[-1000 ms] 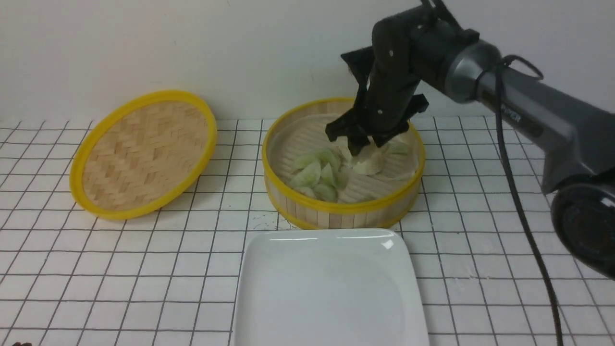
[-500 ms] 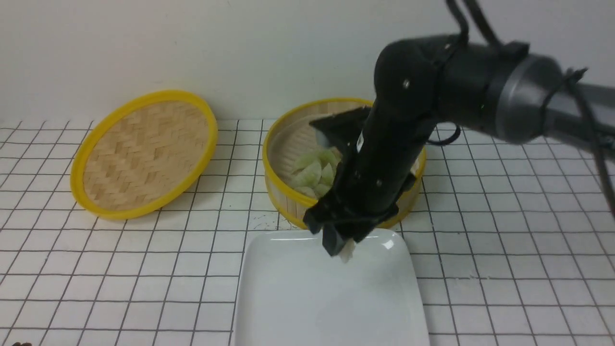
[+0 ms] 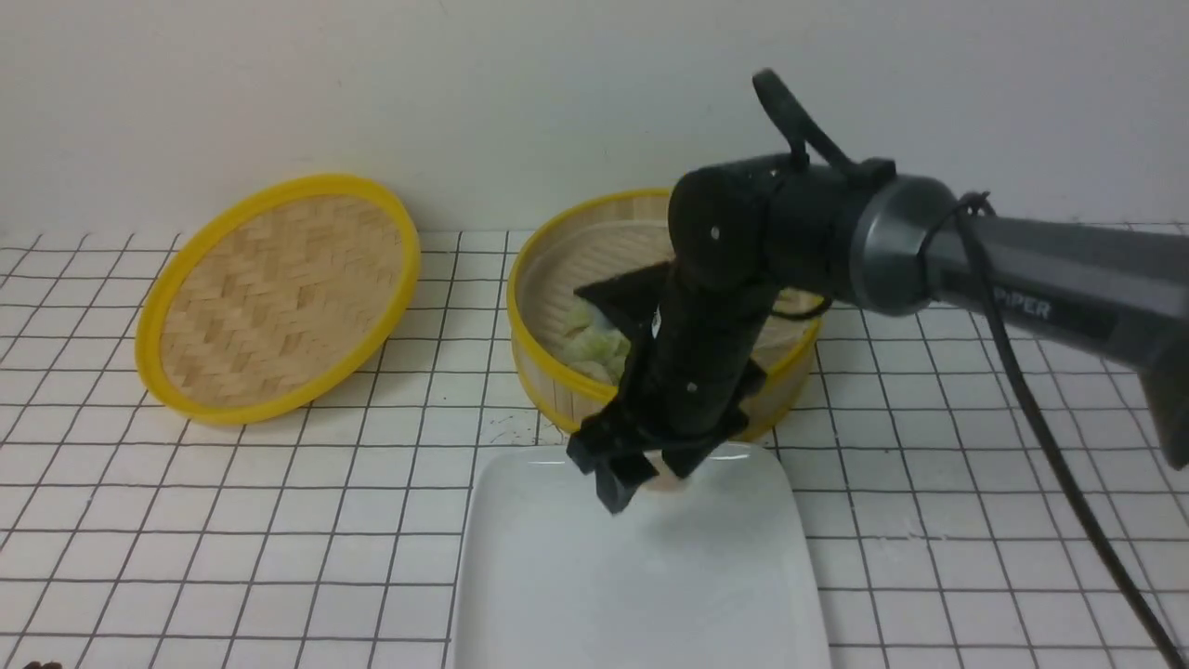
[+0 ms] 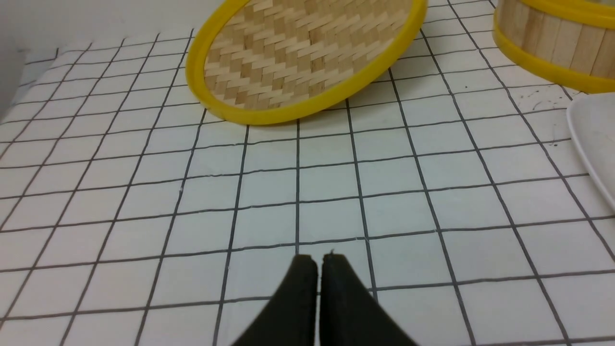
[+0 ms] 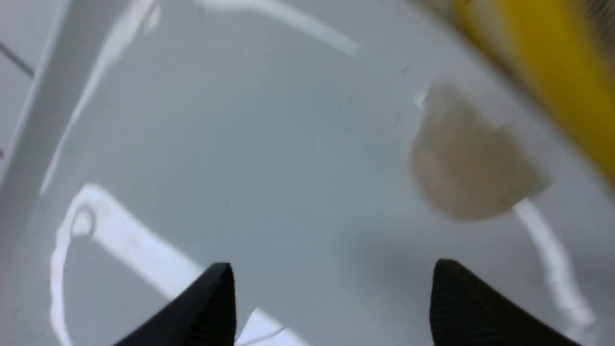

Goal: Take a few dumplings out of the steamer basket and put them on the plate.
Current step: Use the right arm to put the dumpling into the plate, then use the right arm to grab a dumpling from inside the steamer

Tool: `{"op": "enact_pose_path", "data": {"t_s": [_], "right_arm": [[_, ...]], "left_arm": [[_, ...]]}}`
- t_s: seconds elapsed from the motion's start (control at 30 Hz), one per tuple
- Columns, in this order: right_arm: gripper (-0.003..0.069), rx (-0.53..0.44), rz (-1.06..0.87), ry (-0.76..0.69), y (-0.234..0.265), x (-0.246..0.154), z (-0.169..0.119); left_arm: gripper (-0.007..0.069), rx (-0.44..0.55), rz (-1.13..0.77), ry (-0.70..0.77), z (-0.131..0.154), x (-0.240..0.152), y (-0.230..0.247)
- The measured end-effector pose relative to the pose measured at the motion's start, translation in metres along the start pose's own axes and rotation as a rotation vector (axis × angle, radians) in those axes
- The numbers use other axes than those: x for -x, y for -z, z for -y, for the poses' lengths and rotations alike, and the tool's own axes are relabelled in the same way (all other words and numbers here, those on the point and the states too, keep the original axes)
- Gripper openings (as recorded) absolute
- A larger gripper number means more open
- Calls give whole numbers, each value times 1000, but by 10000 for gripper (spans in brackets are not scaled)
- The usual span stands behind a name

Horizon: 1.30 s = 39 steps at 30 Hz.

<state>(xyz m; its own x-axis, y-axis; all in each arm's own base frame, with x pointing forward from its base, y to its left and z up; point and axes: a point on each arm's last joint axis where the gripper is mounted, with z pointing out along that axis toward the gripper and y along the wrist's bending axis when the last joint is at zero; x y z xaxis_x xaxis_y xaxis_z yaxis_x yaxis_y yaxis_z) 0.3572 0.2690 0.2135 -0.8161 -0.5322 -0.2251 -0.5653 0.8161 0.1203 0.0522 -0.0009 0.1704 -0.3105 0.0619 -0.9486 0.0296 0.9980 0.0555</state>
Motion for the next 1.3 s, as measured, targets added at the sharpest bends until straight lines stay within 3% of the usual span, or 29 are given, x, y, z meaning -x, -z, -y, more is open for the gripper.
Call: {"op": "enact_pose_path", "data": {"t_s": [0.1, 0.27, 0.4, 0.53, 0.83, 0.97, 1.0, 1.3], "right_arm": [[507, -116, 139, -15, 28, 23, 17], [507, -198, 269, -96, 50, 49, 56], [509, -222, 249, -173, 16, 62, 97], [509, -220, 206, -219, -16, 66, 122], [510, -134, 179, -252, -44, 68, 124], [446, -138, 177, -249, -46, 68, 125], [421, -138, 177, -249, -46, 68, 125], [421, -101, 202, -247, -14, 75, 117]], "left_arm": [[-6, 0, 0, 0, 0, 0, 0], [-6, 0, 0, 0, 0, 0, 0], [-6, 0, 0, 0, 0, 0, 0], [-6, 0, 0, 0, 0, 0, 0], [-6, 0, 0, 0, 0, 0, 0], [-6, 0, 0, 0, 0, 0, 0], [-6, 0, 0, 0, 0, 0, 0], [-6, 0, 0, 0, 0, 0, 0]]}}
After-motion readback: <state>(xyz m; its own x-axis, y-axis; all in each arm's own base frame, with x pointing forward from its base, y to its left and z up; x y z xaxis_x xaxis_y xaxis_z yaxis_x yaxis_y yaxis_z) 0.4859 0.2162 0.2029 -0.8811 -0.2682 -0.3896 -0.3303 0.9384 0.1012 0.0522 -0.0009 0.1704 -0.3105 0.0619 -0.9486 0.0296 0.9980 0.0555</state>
